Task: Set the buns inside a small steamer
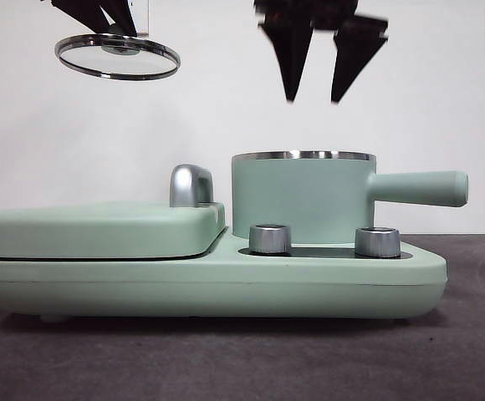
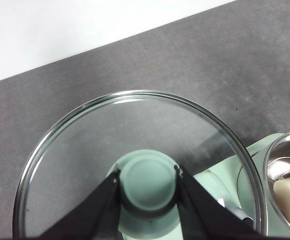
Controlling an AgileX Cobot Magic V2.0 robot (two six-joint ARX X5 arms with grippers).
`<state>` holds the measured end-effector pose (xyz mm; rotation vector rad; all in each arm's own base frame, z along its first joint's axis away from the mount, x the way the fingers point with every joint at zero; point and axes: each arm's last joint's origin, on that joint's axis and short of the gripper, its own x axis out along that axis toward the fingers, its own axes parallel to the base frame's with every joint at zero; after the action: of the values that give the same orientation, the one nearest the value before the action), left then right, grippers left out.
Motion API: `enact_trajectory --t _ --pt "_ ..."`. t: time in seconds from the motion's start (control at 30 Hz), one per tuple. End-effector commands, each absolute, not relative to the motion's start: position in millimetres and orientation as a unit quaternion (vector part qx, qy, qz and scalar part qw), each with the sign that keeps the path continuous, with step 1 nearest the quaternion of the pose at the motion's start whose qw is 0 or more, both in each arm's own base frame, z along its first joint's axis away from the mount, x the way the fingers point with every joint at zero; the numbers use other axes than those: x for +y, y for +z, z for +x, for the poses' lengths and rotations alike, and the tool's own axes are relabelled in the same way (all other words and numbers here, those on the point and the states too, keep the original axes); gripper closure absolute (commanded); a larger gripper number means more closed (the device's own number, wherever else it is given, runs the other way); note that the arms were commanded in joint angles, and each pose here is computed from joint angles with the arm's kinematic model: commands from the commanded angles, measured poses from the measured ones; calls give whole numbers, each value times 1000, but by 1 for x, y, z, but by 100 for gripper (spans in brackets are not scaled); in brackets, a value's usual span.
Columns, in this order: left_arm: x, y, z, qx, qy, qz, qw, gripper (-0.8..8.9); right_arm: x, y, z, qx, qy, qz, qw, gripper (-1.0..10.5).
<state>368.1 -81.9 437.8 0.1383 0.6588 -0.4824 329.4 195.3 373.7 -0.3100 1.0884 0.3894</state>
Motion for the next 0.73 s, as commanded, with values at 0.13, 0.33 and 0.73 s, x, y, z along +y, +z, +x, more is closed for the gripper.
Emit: enact_trajectory --t 0.13,0.33,0.73 --pt "-84 446 369 299 -237 59 923 798 175 420 289 485 186 -123 846 589" --pt "-90 446 368 300 -242 54 921 798 146 460 232 432 195 -94 875 589" --pt "-134 446 354 298 -299 65 904 798 85 449 101 345 234 -50 908 589"
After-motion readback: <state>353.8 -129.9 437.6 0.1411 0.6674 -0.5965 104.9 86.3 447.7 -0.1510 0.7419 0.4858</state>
